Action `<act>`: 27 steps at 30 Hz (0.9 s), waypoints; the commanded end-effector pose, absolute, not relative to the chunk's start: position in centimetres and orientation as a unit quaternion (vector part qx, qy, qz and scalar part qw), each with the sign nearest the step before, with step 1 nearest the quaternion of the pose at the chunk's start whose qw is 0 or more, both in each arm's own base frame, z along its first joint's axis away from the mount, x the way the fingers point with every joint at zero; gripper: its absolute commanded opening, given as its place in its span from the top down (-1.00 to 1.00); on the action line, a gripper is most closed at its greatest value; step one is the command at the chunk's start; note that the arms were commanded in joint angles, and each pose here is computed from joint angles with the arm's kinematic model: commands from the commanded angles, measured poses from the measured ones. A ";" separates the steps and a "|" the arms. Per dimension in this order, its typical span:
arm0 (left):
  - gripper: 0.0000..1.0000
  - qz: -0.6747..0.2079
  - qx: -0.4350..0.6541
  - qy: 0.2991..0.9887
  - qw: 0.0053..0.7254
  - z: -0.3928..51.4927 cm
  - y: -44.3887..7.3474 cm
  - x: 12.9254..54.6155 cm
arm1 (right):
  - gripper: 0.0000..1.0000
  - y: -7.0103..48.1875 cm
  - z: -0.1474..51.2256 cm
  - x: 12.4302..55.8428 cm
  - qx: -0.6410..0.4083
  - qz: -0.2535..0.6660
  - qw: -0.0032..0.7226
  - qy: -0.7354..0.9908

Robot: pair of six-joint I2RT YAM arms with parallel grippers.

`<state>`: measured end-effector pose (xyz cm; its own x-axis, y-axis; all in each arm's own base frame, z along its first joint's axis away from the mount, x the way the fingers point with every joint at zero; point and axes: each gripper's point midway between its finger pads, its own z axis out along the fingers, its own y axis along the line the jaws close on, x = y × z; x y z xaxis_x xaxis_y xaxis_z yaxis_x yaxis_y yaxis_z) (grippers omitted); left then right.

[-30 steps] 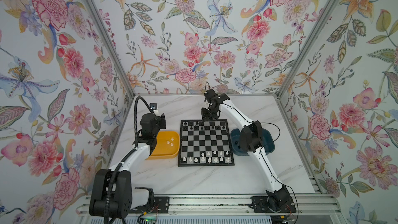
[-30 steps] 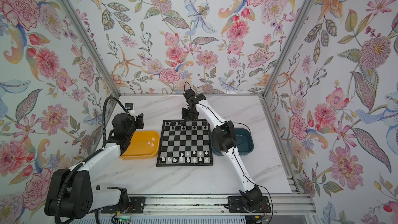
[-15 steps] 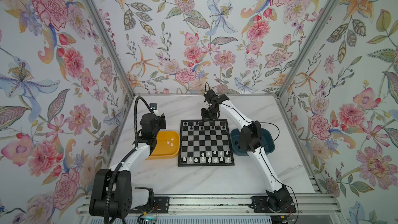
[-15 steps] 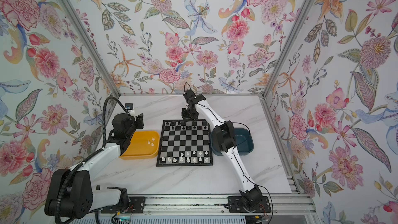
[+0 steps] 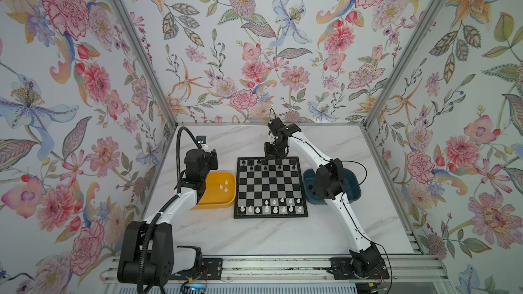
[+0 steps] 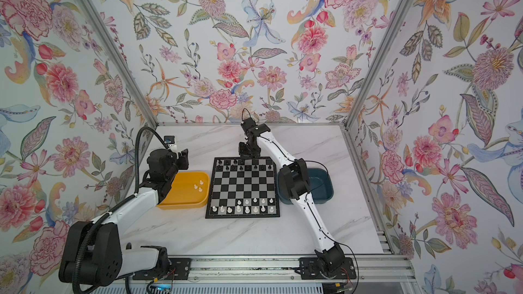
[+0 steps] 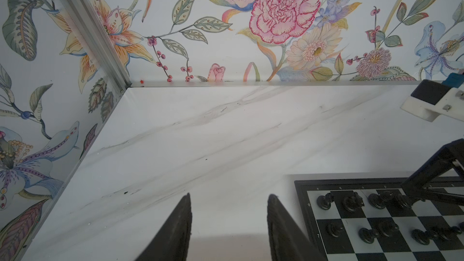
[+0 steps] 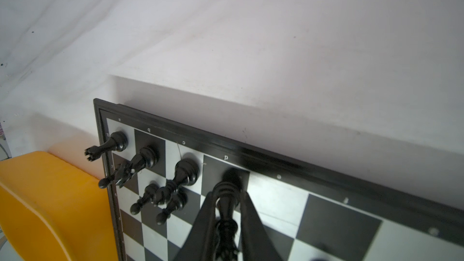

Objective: Set up the chess pieces on the board

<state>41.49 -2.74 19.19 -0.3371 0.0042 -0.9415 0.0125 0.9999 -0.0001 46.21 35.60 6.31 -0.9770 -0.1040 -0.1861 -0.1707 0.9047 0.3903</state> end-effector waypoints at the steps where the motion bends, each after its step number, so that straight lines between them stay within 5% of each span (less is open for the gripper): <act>1: 0.01 0.011 0.000 0.821 0.570 18.9 -1.9 41.7 | 0.58 36.0 5.5 45.9 -0.068 0.208 0.072 0.973; 27: 0.02 0.006 0.001 0.823 0.569 18.7 -1.9 41.8 | 0.59 36.7 6.1 45.8 -0.068 0.219 0.075 0.971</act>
<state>41.60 -2.42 18.72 -0.3482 0.0025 -0.9374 0.0049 1.0000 0.0008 46.22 36.04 6.46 -0.9766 -0.1002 -0.1902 -0.1707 0.8991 0.4030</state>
